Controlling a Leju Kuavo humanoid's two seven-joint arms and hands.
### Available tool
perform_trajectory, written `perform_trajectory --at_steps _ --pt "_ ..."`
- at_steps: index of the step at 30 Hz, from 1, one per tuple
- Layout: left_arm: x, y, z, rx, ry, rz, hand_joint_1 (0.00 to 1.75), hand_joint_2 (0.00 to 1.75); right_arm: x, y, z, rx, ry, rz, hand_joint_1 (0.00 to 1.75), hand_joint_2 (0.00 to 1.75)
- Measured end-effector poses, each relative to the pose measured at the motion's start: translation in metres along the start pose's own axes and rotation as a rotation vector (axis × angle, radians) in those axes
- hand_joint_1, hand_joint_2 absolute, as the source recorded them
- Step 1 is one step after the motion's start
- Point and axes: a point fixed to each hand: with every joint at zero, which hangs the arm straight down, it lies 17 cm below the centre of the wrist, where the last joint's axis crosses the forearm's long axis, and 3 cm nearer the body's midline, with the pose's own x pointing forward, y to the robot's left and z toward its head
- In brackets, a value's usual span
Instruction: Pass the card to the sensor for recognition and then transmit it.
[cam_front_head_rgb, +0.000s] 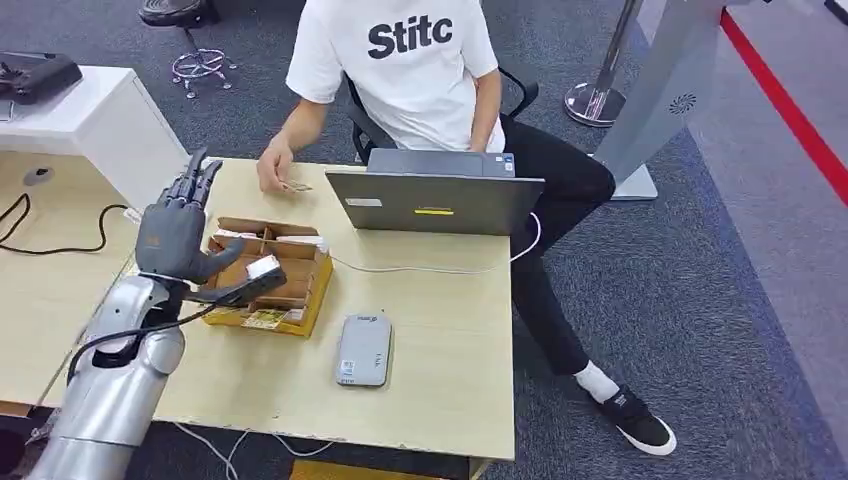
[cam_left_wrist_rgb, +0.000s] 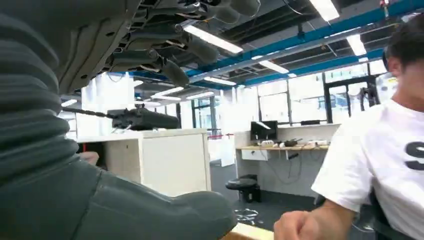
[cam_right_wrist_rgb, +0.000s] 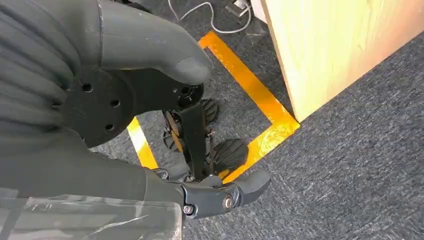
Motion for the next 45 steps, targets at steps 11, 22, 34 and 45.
perform_trajectory --at_steps 11,22,34,45 --pt "0.082 -0.033 0.054 -0.142 -0.096 0.208 0.00 1.75 0.000 -0.009 0.000 -0.028 -0.003 -0.050 0.00 1.75" --pt "0.129 -0.051 0.104 -0.245 -0.203 0.194 0.00 1.75 0.001 -0.013 0.001 -0.035 -0.009 -0.084 0.00 1.75" --pt "0.124 -0.052 0.109 -0.255 -0.212 0.168 0.00 1.75 0.001 -0.014 0.000 -0.037 -0.010 -0.089 0.00 1.75" --pt "0.088 -0.037 0.125 -0.168 -0.267 -0.198 0.00 1.75 -0.001 -0.019 0.000 -0.061 -0.003 -0.087 0.00 1.75"
